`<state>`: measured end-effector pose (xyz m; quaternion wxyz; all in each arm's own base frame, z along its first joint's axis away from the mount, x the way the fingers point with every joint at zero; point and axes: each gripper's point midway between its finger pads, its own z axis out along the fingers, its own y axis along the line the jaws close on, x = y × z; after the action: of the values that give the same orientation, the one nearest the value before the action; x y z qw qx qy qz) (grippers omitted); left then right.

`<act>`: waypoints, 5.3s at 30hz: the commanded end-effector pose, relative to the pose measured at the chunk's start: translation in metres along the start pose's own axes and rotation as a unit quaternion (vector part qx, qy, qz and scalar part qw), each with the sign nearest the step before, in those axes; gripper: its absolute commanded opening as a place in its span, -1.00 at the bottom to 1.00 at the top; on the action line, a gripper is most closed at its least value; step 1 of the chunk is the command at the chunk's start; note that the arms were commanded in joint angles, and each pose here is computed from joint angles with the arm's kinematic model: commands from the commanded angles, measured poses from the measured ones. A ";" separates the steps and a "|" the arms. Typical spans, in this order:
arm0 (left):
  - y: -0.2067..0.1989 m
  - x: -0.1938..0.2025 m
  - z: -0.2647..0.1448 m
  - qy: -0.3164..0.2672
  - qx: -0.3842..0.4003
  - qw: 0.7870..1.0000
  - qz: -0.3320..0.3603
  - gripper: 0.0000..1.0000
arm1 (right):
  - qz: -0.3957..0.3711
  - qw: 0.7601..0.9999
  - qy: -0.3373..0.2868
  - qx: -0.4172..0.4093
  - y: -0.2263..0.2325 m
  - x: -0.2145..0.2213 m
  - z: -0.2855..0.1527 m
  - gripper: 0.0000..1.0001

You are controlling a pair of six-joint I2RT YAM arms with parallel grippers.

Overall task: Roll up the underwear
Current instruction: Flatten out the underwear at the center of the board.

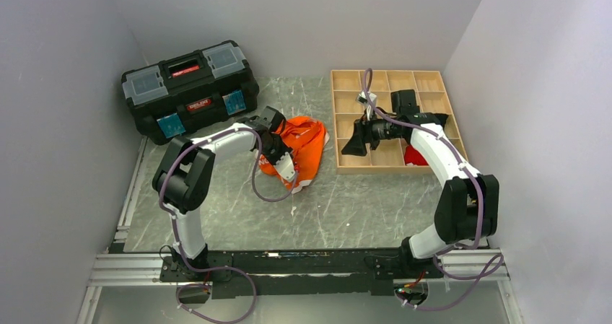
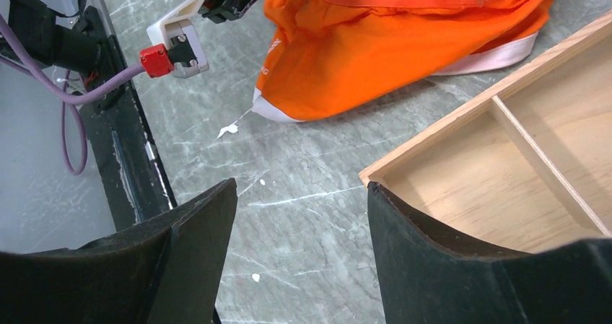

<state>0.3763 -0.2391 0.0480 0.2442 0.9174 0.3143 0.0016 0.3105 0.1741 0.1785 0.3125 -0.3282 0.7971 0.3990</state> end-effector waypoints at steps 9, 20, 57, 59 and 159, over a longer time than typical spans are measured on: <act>0.029 -0.014 -0.044 -0.015 -0.042 0.998 -0.047 -0.71 | -0.034 0.999 -0.009 -0.029 0.008 -0.019 -0.002 0.40; 0.018 -0.006 -0.086 -0.005 -0.049 0.991 -0.127 -0.87 | -0.084 0.990 0.048 -0.099 0.047 -0.001 0.045 0.42; -0.029 -0.006 -0.079 -0.179 0.087 0.715 -0.670 -1.00 | -0.089 0.996 -0.005 -0.008 0.073 0.025 0.142 0.36; -0.028 -0.003 -0.075 -0.181 0.090 0.696 -0.689 -1.00 | -0.089 0.996 0.000 -0.004 0.072 0.028 0.145 0.36; 0.022 -0.123 -0.360 -0.095 -0.310 0.806 -0.495 -1.00 | -0.416 0.909 -0.001 -0.003 0.222 -0.141 -0.058 -1.00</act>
<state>0.2518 -0.1577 0.3718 0.4811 0.4980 0.7171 -0.0793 0.2233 0.2756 0.3960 0.4384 -0.6269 0.6024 0.2278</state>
